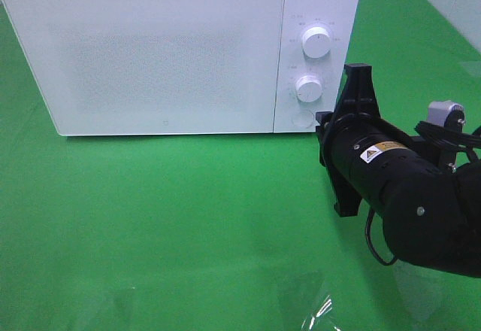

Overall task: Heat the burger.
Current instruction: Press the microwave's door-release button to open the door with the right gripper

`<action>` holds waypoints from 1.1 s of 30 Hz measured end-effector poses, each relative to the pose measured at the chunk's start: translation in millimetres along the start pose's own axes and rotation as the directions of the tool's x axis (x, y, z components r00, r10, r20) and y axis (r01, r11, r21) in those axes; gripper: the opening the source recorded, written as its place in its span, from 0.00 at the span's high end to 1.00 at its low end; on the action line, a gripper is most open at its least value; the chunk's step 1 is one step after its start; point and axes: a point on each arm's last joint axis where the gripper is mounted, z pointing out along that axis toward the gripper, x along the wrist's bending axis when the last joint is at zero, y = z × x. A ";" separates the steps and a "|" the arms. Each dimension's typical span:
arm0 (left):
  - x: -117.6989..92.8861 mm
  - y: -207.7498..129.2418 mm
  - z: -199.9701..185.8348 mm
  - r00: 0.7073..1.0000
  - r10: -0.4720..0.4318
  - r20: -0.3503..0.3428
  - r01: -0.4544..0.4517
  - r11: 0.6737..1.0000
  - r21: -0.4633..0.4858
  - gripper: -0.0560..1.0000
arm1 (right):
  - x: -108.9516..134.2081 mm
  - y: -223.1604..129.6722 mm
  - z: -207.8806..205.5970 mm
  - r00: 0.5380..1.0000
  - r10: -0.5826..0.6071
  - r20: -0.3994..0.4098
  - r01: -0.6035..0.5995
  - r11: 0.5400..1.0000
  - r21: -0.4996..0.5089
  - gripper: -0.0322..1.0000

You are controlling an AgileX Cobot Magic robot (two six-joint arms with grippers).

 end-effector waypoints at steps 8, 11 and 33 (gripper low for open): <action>0.0 0.0 0.0 1.000 0.000 0.000 0.000 1.000 0.000 0.04 | 0.0 -0.1 0.0 1.000 0.001 0.000 -0.001 1.000 0.001 0.96; 0.0 0.0 0.0 1.000 0.000 0.000 0.000 1.000 0.000 0.04 | 0.0 -0.1 0.0 1.000 0.001 0.000 -0.001 1.000 0.001 0.96; 0.0 0.0 0.0 1.000 0.000 0.000 0.000 1.000 0.000 0.04 | -24.8 3.3 40.4 0.997 0.047 0.062 -0.046 0.998 -0.032 0.96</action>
